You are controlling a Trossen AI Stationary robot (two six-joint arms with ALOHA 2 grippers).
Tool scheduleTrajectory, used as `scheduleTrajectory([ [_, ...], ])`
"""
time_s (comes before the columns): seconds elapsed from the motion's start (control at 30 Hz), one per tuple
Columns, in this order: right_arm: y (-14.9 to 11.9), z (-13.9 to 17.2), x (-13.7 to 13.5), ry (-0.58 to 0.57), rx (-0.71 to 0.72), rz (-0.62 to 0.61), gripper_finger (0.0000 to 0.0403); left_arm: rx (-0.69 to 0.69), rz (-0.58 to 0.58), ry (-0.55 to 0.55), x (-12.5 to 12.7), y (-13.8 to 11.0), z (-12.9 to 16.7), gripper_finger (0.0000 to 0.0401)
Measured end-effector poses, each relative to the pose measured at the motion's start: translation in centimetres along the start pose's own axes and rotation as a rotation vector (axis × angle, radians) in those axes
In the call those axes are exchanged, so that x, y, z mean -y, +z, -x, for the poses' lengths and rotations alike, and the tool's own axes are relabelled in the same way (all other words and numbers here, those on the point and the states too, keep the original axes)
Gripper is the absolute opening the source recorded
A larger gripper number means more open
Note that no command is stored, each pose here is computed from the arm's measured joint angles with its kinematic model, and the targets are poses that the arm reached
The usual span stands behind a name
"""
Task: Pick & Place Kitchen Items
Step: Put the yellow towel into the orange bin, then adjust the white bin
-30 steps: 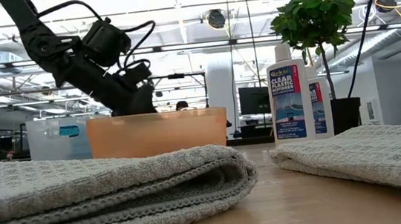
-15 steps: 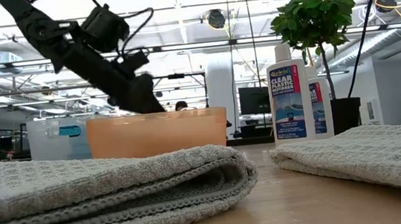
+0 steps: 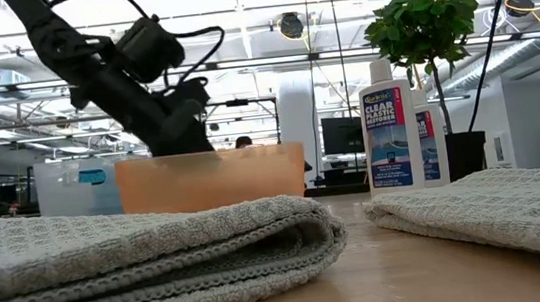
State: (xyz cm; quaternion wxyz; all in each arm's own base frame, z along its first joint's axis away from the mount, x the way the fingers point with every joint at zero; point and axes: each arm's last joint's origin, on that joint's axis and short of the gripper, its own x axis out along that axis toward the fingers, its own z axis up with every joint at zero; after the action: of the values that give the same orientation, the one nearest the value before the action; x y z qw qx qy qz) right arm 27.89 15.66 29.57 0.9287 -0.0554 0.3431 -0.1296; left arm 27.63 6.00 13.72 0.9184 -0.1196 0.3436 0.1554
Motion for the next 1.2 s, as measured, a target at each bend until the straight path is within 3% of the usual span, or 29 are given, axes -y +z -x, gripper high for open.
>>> scheduleTrajectory([
  [0.17, 0.0, 0.0, 0.0, 0.0, 0.001, -0.001, 0.0002, -0.059, -0.032, 0.117, 0.0, -1.6, -1.4, 0.0248],
  [0.47, 0.0, 0.0, 0.0, -0.001, 0.001, 0.01, 0.0002, 0.037, -0.026, 0.084, 0.2, -0.1, -0.1, 0.0241],
  [0.63, 0.0, 0.0, 0.0, 0.0, 0.001, 0.01, 0.0001, 0.109, -0.019, 0.068, 0.4, 1.4, 2.2, 0.0241],
  [0.8, 0.0, 0.0, 0.0, 0.0, 0.001, 0.01, 0.0001, 0.185, -0.006, 0.054, 0.4, 2.8, 6.3, 0.0241],
  [0.93, 0.0, 0.0, 0.0, 0.0, 0.001, 0.01, 0.0001, 0.169, -0.007, 0.071, 0.2, 2.7, 9.4, 0.0241],
  [1.03, 0.0, 0.0, 0.0, 0.0, 0.0, 0.007, 0.0002, 0.114, 0.037, 0.193, -0.5, 1.8, 11.2, 0.0241],
  [1.2, 0.0, 0.0, 0.0, 0.001, 0.001, 0.007, 0.0001, 0.057, 0.217, 0.568, -2.1, -0.6, 14.5, 0.0241],
])
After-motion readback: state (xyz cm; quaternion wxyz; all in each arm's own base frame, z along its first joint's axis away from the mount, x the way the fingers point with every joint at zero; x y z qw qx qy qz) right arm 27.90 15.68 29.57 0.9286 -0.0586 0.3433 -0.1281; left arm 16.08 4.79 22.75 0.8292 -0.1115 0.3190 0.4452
